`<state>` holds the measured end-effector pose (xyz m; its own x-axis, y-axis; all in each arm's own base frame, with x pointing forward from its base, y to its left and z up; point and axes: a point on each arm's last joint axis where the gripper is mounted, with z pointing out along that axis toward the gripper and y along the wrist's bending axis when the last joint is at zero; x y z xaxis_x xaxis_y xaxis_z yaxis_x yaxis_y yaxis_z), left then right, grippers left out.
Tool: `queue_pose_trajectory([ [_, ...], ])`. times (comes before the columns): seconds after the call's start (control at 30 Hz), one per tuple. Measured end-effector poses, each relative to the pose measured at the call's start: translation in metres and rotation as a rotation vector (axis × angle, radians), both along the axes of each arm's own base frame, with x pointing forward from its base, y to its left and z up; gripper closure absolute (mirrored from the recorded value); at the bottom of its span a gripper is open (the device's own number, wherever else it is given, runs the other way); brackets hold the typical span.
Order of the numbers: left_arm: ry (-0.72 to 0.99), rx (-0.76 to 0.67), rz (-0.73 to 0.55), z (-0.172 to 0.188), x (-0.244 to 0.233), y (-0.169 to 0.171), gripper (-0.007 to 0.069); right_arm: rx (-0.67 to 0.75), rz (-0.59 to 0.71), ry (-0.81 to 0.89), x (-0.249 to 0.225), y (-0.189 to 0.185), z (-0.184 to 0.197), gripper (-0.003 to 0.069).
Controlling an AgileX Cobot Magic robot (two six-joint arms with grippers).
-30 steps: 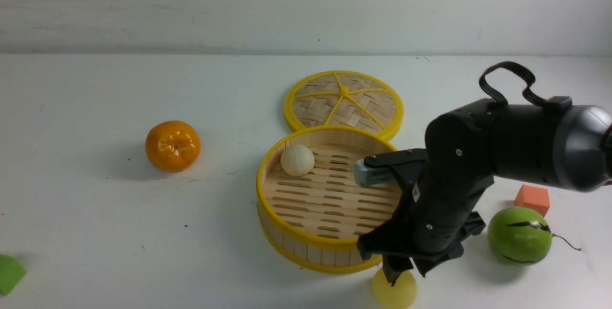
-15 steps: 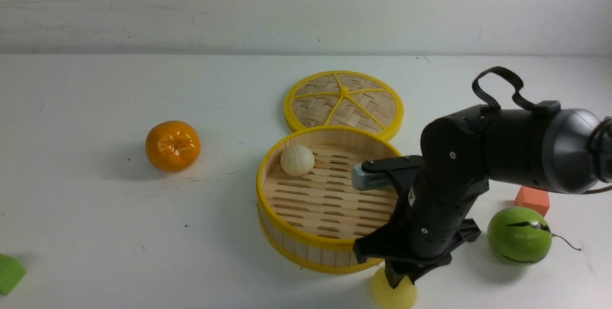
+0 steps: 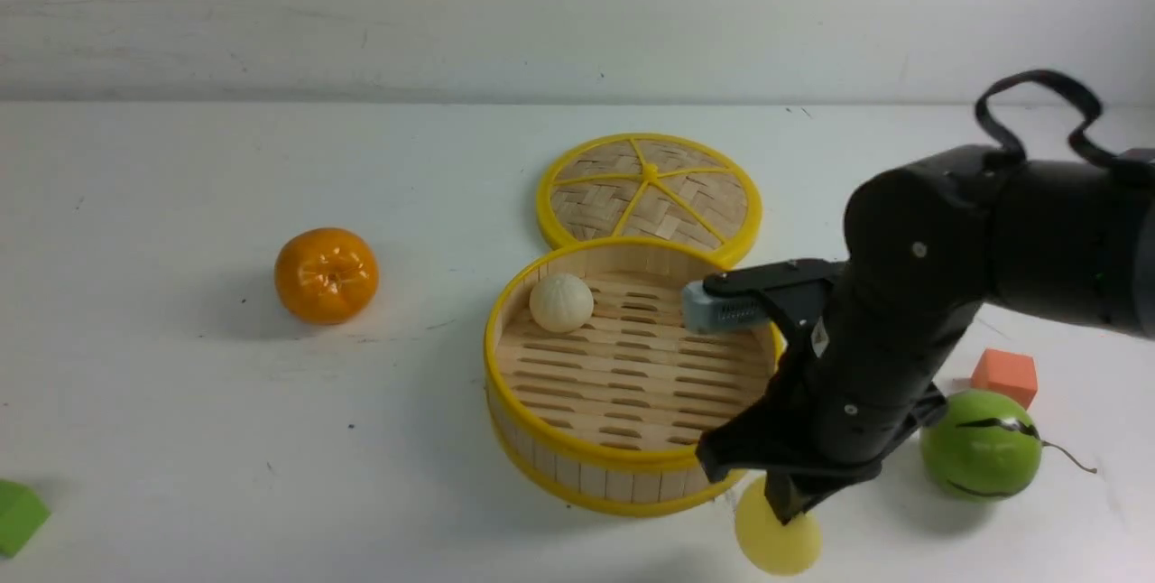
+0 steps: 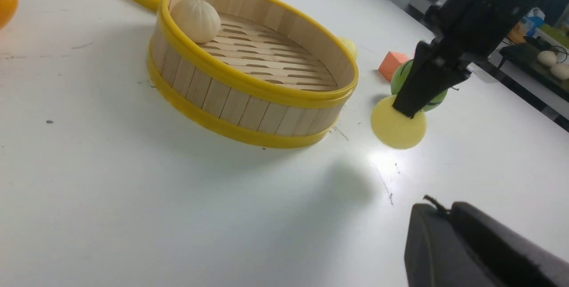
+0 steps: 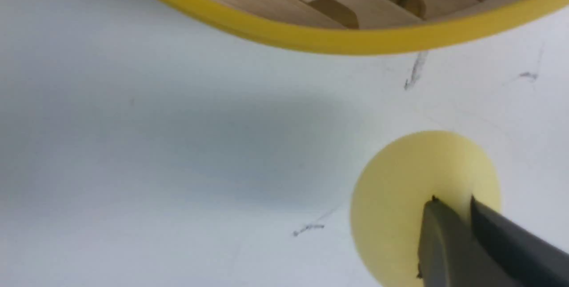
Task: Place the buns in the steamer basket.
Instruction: Use the right arm to put the steamed stuffed bun into the steamer, then use the right arm to grab a steamed stuffed bun
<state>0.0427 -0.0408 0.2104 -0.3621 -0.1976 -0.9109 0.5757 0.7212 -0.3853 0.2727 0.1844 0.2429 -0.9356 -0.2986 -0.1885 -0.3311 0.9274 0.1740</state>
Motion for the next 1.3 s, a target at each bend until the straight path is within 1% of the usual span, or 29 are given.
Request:
queue_pose_trajectory([
  [0.07,0.000,0.000,0.000,0.000,0.000,0.000,0.0586,0.021,0.001,-0.024,0.002,0.000,0.019,0.0653],
  [0.1,0.000,0.000,0.000,0.000,0.000,0.000,0.0586,0.025,0.002,-0.031,0.002,0.001,0.021,0.0653],
  [0.17,0.000,0.000,0.000,0.000,0.000,0.000,0.0586,0.060,-0.003,-0.094,0.018,0.003,0.042,0.0650],
  [0.27,0.000,0.000,0.000,0.000,0.000,0.000,0.0586,0.091,-0.009,-0.160,0.046,0.011,0.053,0.0650],
  [0.37,0.000,0.000,0.000,0.000,0.000,0.000,0.0584,0.091,-0.002,-0.184,0.076,0.023,0.043,0.0650],
  [0.43,0.000,0.000,0.000,0.000,0.000,0.000,0.0581,0.077,0.002,-0.176,0.094,0.033,0.027,0.0648],
  [0.47,0.000,0.000,0.000,0.000,0.000,0.000,0.0581,0.080,0.003,-0.183,0.095,0.033,0.029,0.0648],
  [0.5,0.000,0.000,0.000,0.000,0.000,0.000,0.0576,0.060,0.005,-0.178,0.111,0.040,0.012,0.0646],
  [0.53,0.000,0.000,0.000,0.000,0.000,0.000,0.0576,0.061,0.004,-0.184,0.113,0.040,0.013,0.0646],
  [0.57,0.000,0.000,0.000,0.000,0.000,0.000,0.0573,0.044,0.001,-0.180,0.126,0.043,-0.001,0.0644],
  [0.6,0.000,0.000,0.000,0.000,0.000,0.000,0.0572,0.044,0.001,-0.180,0.127,0.044,-0.003,0.0644],
  [0.63,0.000,0.000,0.000,0.000,0.000,0.000,0.0568,0.033,-0.008,-0.185,0.141,0.043,-0.013,0.0641],
  [0.77,0.000,0.000,0.000,0.000,0.000,0.000,0.0568,0.027,-0.029,-0.199,0.156,0.039,-0.019,0.0619],
  [0.83,0.000,0.000,0.000,0.000,0.000,0.000,0.0568,0.030,-0.045,-0.197,0.159,0.037,-0.019,0.0585],
  [0.9,0.000,0.000,0.000,0.000,0.000,0.000,0.0568,0.031,-0.060,-0.189,0.159,0.037,-0.020,0.0530],
  [1.07,0.000,0.000,0.000,0.000,0.000,0.000,0.0568,0.028,-0.067,-0.170,0.158,0.036,-0.019,0.0316],
  [1.13,0.000,0.000,0.000,0.000,0.000,0.000,0.0566,0.016,-0.056,-0.150,0.154,0.035,-0.016,0.0246],
  [1.17,0.000,0.000,0.000,0.000,0.000,0.000,0.0564,0.006,-0.045,-0.144,0.152,0.033,-0.011,0.0227],
  [1.23,0.000,0.000,0.000,0.000,0.000,0.000,0.0561,-0.023,-0.020,-0.156,0.146,0.028,0.004,0.0217],
  [1.27,0.000,0.000,0.000,0.000,0.000,0.000,0.0561,-0.030,-0.018,-0.163,0.144,0.027,0.008,0.0217],
  [1.3,0.000,0.000,0.000,0.000,0.000,0.000,0.0558,-0.065,-0.009,-0.190,0.138,0.019,0.027,0.0234],
])
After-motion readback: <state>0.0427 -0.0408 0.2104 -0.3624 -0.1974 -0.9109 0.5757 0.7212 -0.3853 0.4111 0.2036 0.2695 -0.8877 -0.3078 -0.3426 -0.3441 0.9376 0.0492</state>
